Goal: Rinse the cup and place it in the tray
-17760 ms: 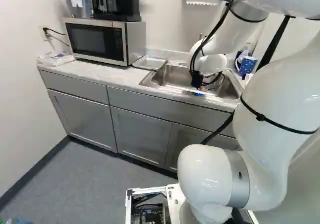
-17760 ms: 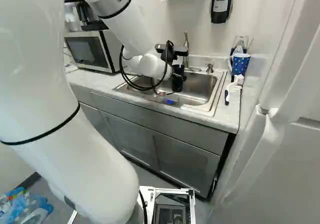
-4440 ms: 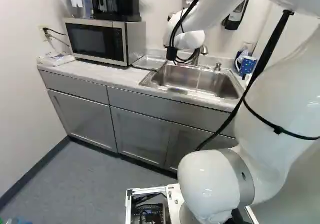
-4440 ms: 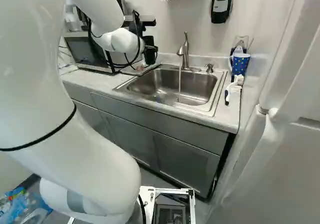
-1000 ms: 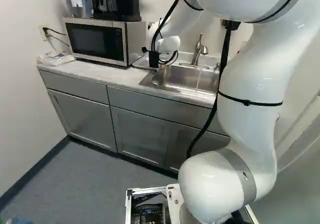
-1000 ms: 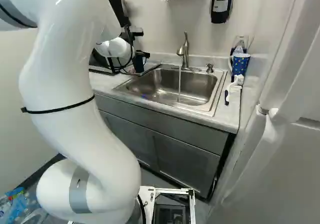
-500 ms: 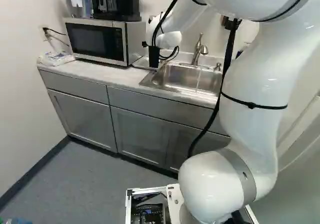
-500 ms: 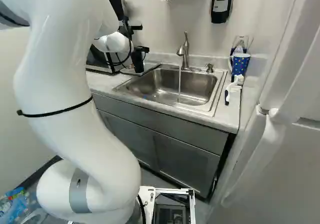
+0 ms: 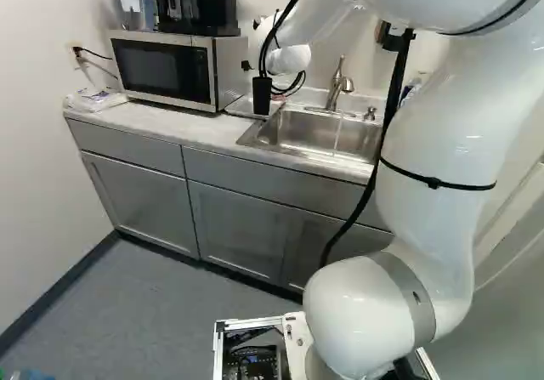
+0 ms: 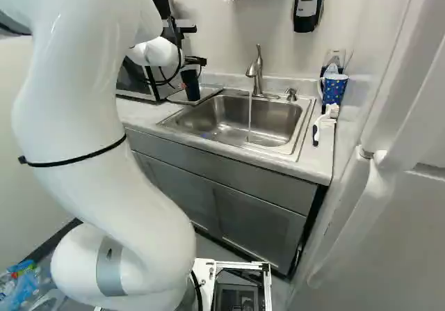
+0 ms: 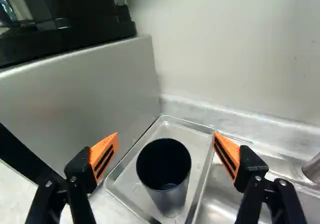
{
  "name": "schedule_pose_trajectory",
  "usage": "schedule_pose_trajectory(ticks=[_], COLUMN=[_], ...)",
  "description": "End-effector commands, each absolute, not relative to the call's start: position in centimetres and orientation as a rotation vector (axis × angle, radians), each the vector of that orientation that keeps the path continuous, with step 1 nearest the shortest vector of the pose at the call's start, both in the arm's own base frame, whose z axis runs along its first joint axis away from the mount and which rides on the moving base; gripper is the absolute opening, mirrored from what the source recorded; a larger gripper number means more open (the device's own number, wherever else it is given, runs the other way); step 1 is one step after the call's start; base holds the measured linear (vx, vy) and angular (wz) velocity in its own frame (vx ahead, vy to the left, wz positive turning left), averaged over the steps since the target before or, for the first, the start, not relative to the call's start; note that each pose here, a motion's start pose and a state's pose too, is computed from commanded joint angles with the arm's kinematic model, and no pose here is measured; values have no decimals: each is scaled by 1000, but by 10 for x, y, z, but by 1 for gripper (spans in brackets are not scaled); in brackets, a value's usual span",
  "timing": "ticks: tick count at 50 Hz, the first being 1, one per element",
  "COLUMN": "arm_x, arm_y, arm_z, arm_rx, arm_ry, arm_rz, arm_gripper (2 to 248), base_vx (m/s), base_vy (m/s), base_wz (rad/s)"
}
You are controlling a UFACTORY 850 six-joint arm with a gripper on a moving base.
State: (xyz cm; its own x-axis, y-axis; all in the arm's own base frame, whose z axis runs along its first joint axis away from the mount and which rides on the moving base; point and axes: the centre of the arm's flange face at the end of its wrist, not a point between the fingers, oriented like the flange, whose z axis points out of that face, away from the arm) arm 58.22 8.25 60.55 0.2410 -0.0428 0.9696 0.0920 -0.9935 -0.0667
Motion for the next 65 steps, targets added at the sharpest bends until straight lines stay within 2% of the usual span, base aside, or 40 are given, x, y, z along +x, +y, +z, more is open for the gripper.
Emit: schedule_pose_trajectory(ticks=[34,65], arm_x=[564,548], arm_y=[40,-8], arm_z=[644,645], arm_rx=[-2351,-2389], arm_ry=[38,140], arm_rz=[-1975,-2010], arm_gripper=[247,247], base_vx=[0,0], base_vy=[0,0], base_wz=[0,0])
